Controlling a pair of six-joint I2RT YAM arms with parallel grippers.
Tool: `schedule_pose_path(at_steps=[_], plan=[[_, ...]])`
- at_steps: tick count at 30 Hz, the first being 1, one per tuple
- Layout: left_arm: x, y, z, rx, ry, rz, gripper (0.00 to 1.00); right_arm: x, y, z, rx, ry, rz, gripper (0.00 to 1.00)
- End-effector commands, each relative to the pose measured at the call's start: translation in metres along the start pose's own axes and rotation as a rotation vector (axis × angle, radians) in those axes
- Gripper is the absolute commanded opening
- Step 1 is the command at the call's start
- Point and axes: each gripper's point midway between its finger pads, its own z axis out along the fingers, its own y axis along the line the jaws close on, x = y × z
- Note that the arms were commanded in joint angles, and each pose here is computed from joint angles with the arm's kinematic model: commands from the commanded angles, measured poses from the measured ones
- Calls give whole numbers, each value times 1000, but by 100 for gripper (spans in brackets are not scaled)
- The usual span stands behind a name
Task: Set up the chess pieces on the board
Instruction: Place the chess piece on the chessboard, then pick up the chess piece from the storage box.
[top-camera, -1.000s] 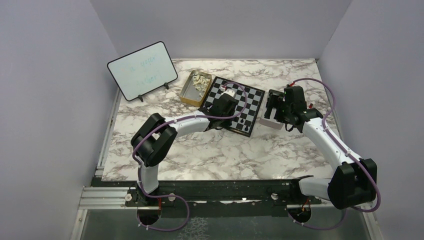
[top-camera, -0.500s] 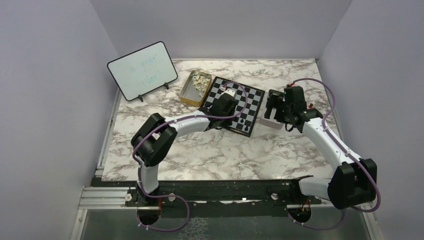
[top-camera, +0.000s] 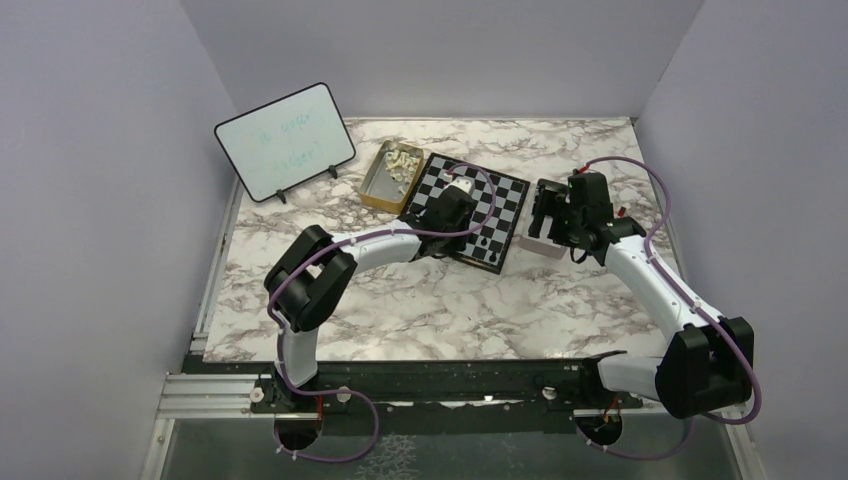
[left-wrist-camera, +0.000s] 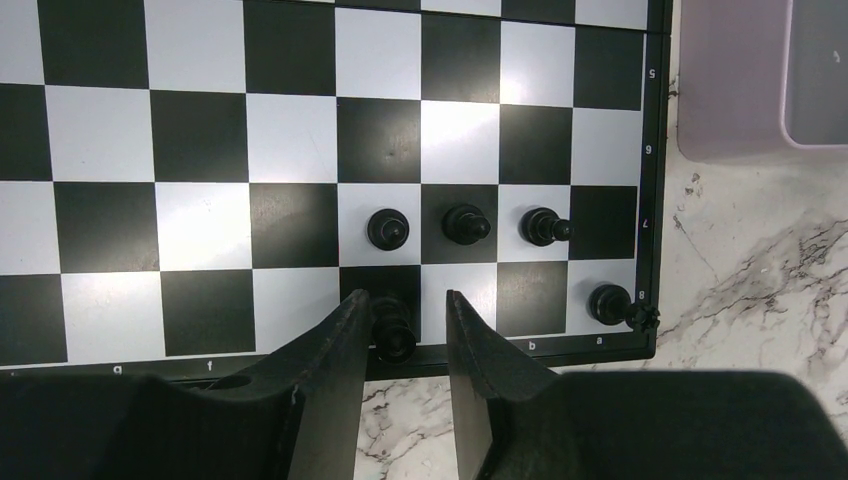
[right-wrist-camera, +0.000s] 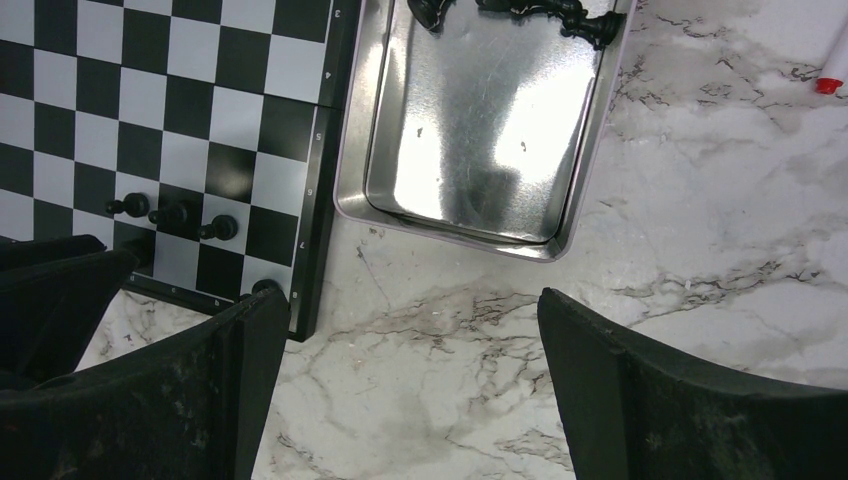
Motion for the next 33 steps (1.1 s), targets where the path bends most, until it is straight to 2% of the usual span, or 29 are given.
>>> schedule_pose_path(at_steps=[1, 6, 13, 15, 18, 19, 24, 27, 33], plan=[[-5, -3, 0, -5, -2, 2, 37, -1, 4, 0, -27, -14, -8, 100], [-14, 0, -12, -16, -12, 11, 46, 0, 8, -2, -50, -8, -18, 100], [-50, -12, -53, 58, -65, 13, 59, -7, 16, -8, -92, -26, -15, 98], [-59, -7, -65, 75, -76, -3, 68, -13, 19, -11, -101, -34, -3, 96], [-68, 5, -82, 107, -68, -41, 96, -18, 24, -12, -118, -49, 1, 93], [-72, 13, -88, 111, -70, -56, 99, -20, 25, -12, -122, -56, 3, 92], [-85, 49, -123, 161, -93, -120, 99, -33, 29, -6, -138, -100, -30, 89], [-89, 72, -145, 136, -117, -103, 99, -40, 22, 4, -82, -116, -53, 84], [-65, 88, -170, 110, -139, -46, 99, -53, 2, 28, 49, -145, -112, 64]])
